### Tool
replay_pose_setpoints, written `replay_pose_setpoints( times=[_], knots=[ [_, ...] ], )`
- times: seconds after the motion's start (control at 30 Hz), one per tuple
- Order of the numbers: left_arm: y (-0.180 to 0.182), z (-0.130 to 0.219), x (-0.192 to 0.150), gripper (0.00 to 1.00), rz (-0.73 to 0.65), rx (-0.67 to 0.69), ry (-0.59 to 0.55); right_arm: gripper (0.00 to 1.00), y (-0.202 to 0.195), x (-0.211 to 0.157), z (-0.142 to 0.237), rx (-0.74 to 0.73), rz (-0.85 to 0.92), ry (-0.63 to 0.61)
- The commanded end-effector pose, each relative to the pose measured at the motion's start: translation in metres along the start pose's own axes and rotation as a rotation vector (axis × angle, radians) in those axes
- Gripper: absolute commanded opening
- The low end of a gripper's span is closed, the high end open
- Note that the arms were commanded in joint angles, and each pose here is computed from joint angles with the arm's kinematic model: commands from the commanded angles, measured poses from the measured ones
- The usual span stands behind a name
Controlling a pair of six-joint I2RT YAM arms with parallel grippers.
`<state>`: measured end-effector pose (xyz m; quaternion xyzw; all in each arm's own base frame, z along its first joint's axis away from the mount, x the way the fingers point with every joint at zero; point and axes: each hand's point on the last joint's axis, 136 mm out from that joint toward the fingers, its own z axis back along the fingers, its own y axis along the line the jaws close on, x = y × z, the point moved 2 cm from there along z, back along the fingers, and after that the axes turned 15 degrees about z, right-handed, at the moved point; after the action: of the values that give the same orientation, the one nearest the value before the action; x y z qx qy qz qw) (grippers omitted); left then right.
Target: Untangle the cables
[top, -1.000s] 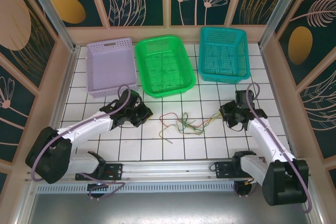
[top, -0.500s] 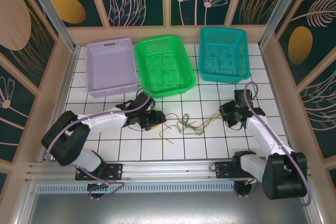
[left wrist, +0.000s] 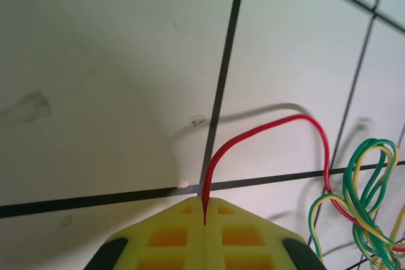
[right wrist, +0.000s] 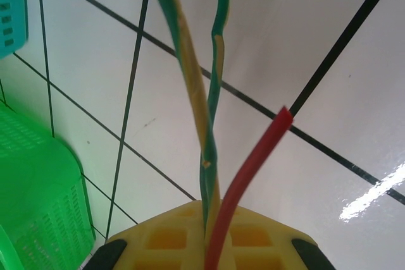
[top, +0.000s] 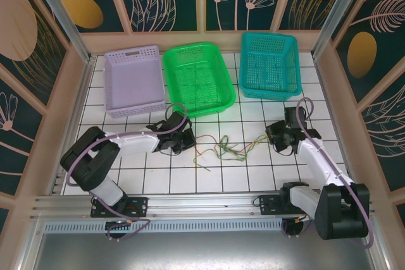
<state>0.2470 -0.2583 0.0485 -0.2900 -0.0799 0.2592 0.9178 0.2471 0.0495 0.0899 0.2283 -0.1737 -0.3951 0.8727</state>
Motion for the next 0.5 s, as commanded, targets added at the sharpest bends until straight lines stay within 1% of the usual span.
replay_pose_setpoints(
  times=[0.0,0.1,0.23,0.37,0.47],
  knots=[
    [-0.02,0.042,0.023,0.0,-0.026,-0.017,-0.167,0.0,0.0,0.013,0.004,0.011,0.002,-0.04],
    [-0.016,0.073,0.03,0.0,-0.038,0.011,-0.247,0.0,-0.005,0.023,0.002,-0.009,-0.021,-0.051],
    [-0.012,0.106,0.037,0.0,-0.032,0.01,-0.314,0.0,-0.014,0.028,-0.007,-0.032,-0.064,-0.039],
    [-0.005,0.138,0.051,0.0,-0.007,0.03,-0.416,0.03,-0.021,0.035,-0.015,-0.041,-0.104,-0.042],
    [-0.002,0.152,0.06,0.0,0.011,0.025,-0.457,0.05,-0.022,0.041,-0.018,-0.046,-0.106,-0.051]
  ],
)
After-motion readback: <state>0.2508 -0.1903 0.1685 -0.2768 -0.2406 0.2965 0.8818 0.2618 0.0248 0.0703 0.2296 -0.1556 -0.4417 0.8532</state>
